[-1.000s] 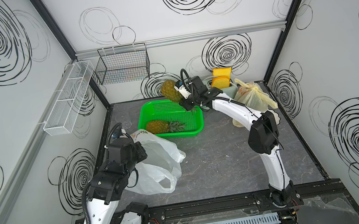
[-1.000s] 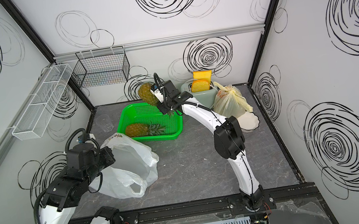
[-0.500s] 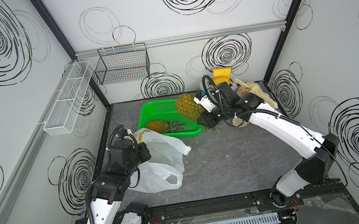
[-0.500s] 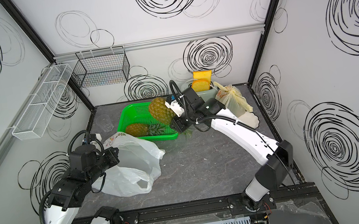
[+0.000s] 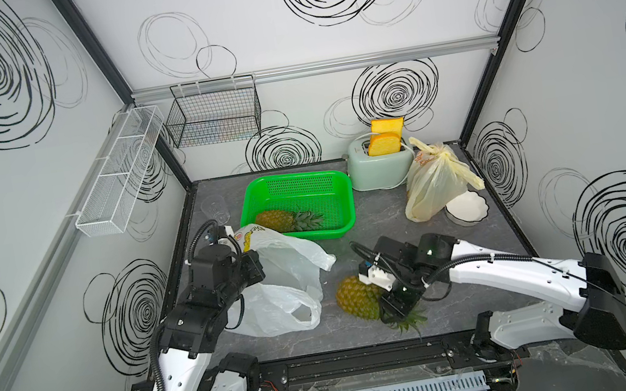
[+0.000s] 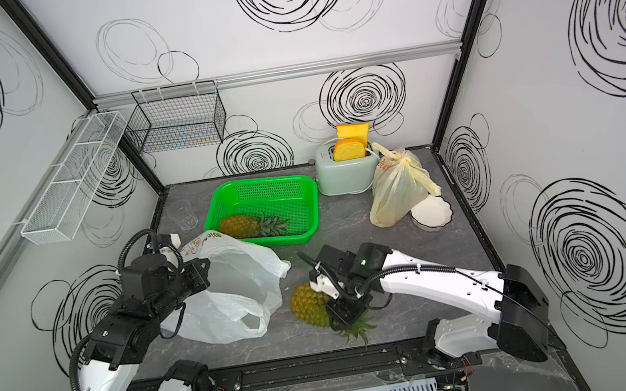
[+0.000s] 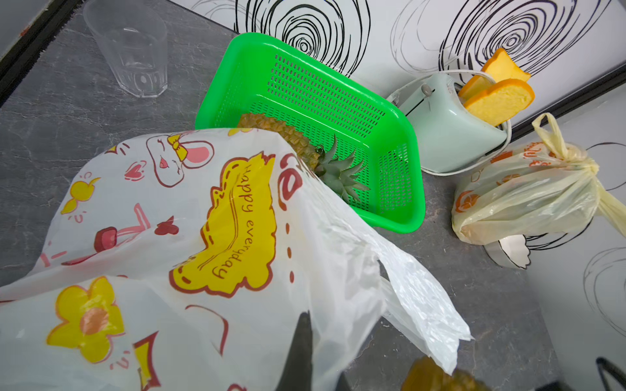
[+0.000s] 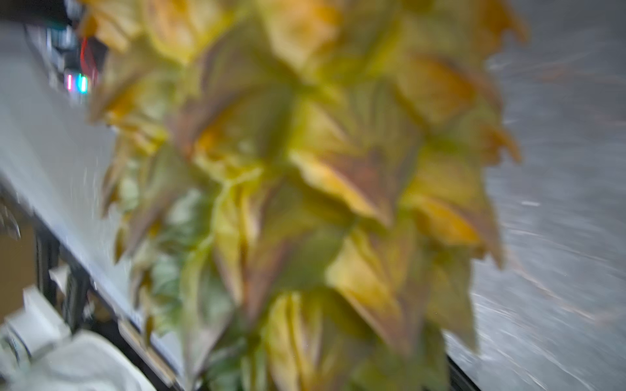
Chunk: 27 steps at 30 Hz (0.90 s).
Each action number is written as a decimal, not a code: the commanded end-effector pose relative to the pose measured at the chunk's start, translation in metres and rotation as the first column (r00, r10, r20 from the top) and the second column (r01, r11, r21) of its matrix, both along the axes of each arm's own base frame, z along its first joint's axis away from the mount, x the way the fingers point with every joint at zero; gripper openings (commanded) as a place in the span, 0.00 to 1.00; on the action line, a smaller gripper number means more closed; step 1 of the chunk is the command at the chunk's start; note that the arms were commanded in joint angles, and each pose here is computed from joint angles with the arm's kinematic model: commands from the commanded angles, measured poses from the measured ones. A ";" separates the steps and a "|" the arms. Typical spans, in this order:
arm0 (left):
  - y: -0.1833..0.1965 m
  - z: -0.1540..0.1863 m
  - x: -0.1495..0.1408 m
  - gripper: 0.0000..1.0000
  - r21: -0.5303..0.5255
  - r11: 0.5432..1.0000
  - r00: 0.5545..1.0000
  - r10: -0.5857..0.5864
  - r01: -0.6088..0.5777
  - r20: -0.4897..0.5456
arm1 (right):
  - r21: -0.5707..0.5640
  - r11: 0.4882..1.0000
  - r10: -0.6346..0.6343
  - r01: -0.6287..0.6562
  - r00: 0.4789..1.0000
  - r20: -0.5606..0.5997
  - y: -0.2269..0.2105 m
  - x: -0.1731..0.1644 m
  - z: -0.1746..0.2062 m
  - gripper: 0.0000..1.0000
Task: Place the pineapple into a plastic bag & tie a knot
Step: Place the pineapple in the plastic bag.
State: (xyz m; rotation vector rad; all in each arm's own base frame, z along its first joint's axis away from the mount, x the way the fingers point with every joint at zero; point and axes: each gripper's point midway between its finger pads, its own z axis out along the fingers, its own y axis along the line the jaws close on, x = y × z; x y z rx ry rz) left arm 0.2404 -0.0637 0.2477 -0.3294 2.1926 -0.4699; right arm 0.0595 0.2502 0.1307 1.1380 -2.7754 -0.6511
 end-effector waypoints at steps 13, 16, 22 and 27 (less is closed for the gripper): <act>-0.040 -0.007 -0.018 0.00 0.003 0.950 0.949 -0.313 0.313 0.034 | 0.243 0.963 0.042 -0.115 0.957 0.287 0.101 0.057 0.031 0.00; -0.048 -0.011 -0.023 0.00 -0.013 0.931 0.931 -0.365 0.366 0.027 | 0.314 0.937 0.061 -0.153 0.957 0.283 0.126 0.058 0.039 0.00; -0.054 -0.013 -0.029 0.00 -0.039 0.916 0.917 -0.399 0.400 0.033 | 0.488 0.856 0.072 -0.170 0.974 0.214 0.173 0.055 0.054 0.00; -0.054 -0.019 -0.031 0.00 -0.062 0.919 0.921 -0.389 0.389 0.013 | 0.507 0.855 -0.017 -0.113 0.969 0.245 0.200 0.091 0.049 0.03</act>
